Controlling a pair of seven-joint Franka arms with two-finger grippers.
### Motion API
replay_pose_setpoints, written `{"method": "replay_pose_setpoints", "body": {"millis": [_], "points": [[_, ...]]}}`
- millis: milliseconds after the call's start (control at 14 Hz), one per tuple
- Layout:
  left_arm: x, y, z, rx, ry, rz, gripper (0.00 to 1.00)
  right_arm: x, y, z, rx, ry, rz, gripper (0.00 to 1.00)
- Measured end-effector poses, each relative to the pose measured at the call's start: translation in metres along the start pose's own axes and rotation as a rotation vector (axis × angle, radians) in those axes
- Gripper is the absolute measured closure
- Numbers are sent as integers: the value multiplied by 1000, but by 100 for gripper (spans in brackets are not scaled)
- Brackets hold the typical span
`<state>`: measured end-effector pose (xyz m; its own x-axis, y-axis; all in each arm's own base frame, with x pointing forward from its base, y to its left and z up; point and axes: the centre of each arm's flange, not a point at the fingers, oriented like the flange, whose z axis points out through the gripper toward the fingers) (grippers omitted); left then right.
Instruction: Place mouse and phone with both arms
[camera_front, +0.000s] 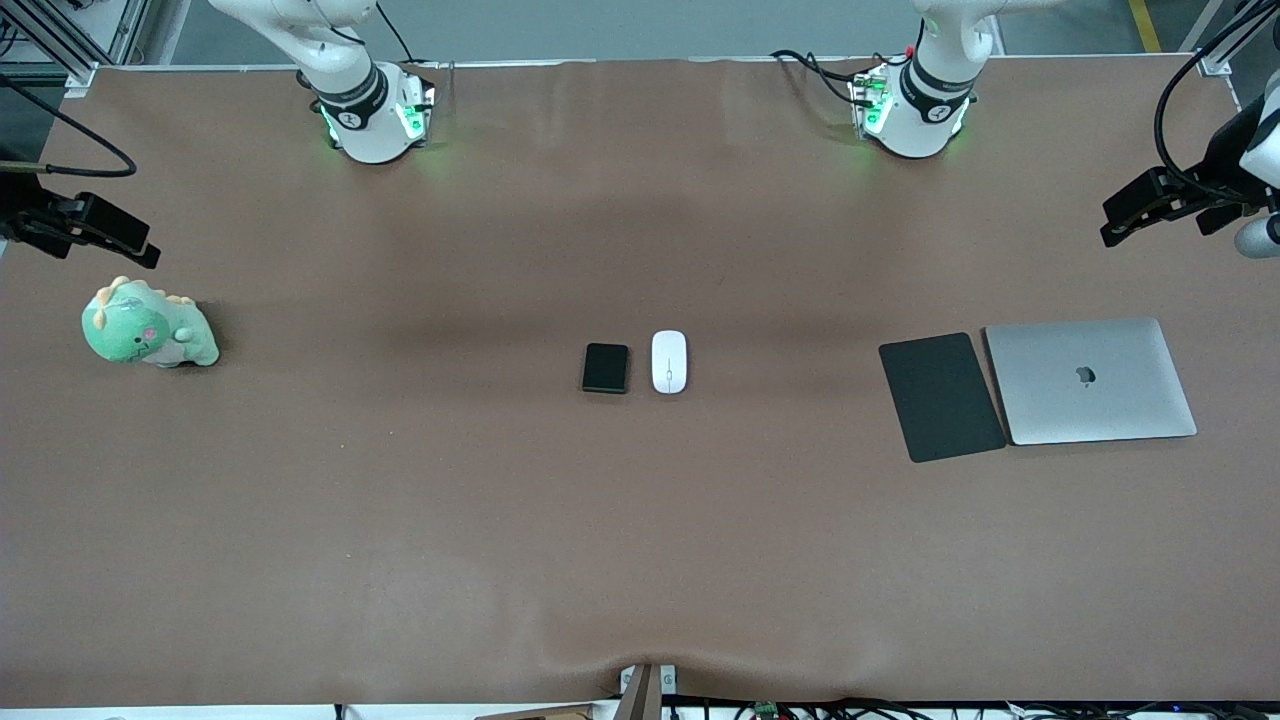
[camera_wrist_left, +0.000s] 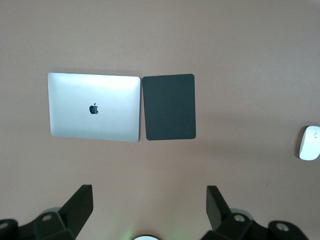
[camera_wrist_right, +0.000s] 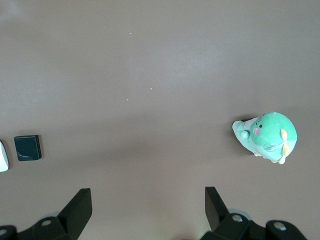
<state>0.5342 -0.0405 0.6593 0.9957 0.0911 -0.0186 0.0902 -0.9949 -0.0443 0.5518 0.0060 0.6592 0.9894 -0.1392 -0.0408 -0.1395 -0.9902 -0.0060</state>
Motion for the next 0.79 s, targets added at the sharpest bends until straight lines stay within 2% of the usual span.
{"method": "replay_pose_setpoints", "body": {"millis": [571,786], "points": [[1,1,3,1,-6,2,0,0,1,0,-2,0,3,0],[8,22,22,-2,-42,8,0,0,1,0,-2,0,3,0]]}}
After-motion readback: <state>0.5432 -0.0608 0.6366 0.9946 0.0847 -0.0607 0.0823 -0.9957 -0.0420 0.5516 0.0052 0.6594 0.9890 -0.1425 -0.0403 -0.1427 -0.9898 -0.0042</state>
